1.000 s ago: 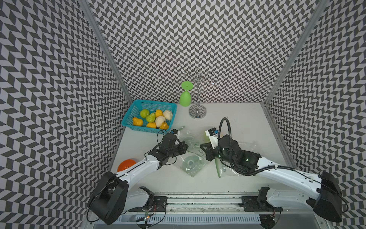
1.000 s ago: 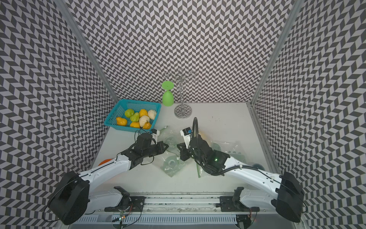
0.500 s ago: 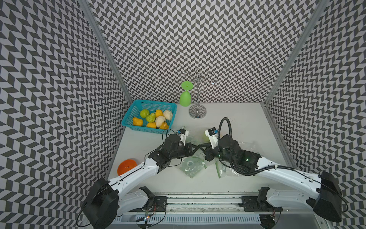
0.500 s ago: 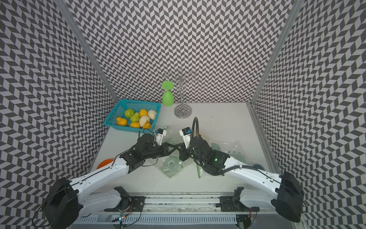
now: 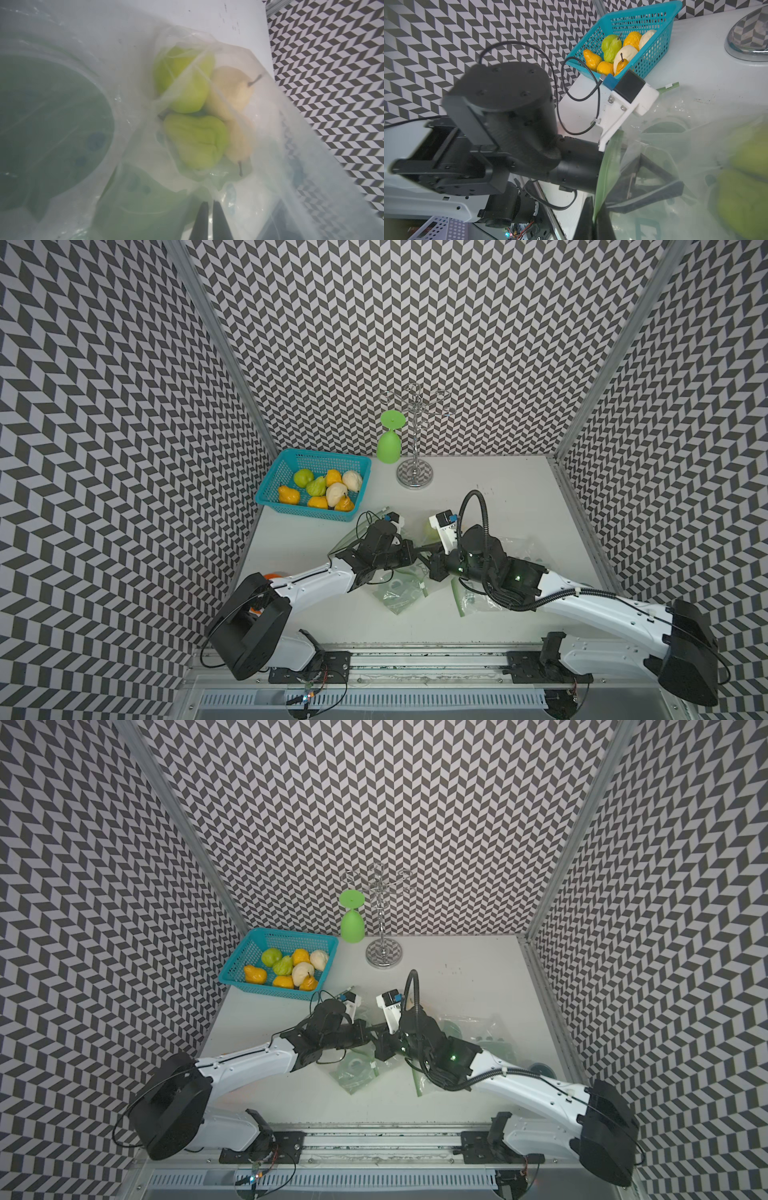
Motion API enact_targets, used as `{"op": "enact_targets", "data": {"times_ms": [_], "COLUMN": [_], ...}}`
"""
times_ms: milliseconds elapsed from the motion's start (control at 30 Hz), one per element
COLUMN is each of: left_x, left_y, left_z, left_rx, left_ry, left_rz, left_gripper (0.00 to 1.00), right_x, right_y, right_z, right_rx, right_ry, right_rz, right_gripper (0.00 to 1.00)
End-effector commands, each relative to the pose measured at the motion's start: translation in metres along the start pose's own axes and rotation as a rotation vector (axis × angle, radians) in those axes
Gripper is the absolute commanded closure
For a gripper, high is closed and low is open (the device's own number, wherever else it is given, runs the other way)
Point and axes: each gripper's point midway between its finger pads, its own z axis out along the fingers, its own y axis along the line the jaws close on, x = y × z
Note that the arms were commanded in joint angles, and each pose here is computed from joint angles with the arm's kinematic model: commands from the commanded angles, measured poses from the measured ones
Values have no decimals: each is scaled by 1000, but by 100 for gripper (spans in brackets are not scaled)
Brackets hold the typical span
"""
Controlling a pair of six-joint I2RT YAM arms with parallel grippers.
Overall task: Open the zip-top bag and take out the pear
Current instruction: Pick up the pear from the zipper food storage bag.
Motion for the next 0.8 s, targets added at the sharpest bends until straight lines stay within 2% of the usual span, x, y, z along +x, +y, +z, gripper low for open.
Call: {"op": "enact_targets", "data": {"times_ms": [0, 67, 100, 167, 233, 333, 500, 667, 767], "left_x": [-17, -13, -11, -6, -2, 0, -3, -4, -4], "left_y": [14, 25, 30, 38, 43, 41, 18, 3, -5], "left_z": [10, 14, 15, 17, 19, 22, 16, 7, 5], "left_rx": [-63, -94, -108, -131, -140, -122, -20, 55, 90], "left_ry": [-68, -61, -58, -47, -35, -30, -56, -69, -67], "left_rz": [5, 10, 13, 19, 24, 32, 40, 39, 41], "left_gripper": [91, 91, 91, 91, 91, 90, 81, 68, 63], "right_x": [-19, -29, -35, -54, -69, -80, -69, -36, -17], "right_y": [30, 27, 25, 17, 2, -44, -110, -157, -177], "right_z": [-12, -21, -27, -43, -56, -60, -30, 5, 15], "right_rx": [-112, -76, -62, -47, -35, 33, 169, 262, 318], "right_ry": [-55, -87, -105, -151, -178, -190, -111, 36, 78], "right_rz": [29, 36, 37, 50, 81, 132, 157, 179, 200], "right_gripper": [83, 63, 57, 48, 45, 45, 52, 69, 74]}}
